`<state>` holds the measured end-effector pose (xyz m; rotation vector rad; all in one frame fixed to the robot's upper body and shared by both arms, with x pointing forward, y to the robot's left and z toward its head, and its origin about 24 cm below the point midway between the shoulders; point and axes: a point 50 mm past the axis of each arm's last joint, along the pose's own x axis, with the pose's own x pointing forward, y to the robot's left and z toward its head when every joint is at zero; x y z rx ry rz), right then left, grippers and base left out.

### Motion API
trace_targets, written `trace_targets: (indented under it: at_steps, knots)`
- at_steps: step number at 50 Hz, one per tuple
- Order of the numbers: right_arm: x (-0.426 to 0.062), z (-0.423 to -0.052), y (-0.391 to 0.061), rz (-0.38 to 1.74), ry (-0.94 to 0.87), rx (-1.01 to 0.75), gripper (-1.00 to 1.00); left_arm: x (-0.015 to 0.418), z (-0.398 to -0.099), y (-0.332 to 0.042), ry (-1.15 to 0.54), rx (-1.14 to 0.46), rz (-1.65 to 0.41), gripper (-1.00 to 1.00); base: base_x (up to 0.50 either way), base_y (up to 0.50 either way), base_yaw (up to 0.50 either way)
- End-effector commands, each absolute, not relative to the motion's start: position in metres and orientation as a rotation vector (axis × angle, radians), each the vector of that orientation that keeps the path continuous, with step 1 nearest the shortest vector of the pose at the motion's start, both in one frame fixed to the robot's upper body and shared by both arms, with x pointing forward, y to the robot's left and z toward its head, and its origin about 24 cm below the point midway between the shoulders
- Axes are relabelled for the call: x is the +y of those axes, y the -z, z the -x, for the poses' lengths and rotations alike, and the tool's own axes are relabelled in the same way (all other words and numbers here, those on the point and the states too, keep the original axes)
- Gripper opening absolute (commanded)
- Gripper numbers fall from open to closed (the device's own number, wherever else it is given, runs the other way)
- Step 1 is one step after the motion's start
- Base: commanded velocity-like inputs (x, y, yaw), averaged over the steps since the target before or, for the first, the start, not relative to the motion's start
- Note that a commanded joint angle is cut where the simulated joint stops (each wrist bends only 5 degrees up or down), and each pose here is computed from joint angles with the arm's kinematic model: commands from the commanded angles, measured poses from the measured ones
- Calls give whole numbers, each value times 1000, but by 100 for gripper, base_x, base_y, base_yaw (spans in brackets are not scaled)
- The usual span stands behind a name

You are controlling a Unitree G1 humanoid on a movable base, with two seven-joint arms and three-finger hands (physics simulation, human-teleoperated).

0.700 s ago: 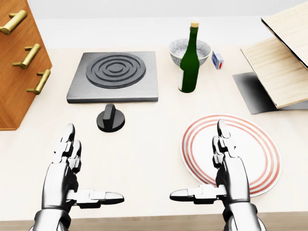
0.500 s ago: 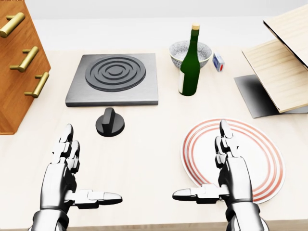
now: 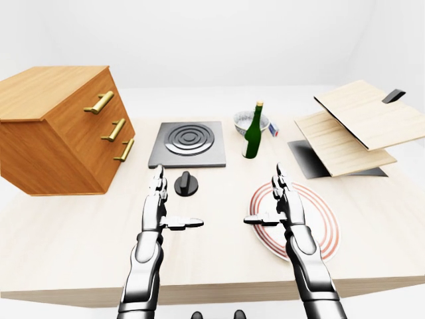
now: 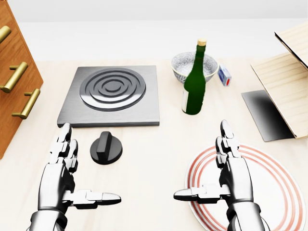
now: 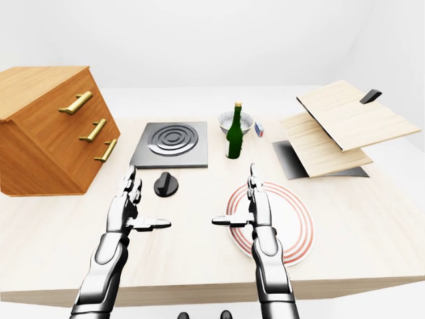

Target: Turn on the stove.

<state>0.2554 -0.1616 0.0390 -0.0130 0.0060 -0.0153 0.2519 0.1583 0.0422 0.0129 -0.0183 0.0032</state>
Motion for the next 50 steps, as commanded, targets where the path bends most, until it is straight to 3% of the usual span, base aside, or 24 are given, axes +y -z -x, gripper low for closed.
trace_targets:
  at_steps: [1, 23, 50]
  knots:
    - [-162, -255, -39, 13, 14, 4, 100, 158, -252, -42, -2, -20, -13, 100, 26, 0, 0]
    - [-160, -256, -38, 17, 0, -1, 100, 158, -253, -44, 6, -9, 0, 100, 25, 0, 0]
    - [-159, -257, -36, 17, -5, 8, 100, 159, -261, -71, 14, -72, -2, 100, 9, 0, 0]
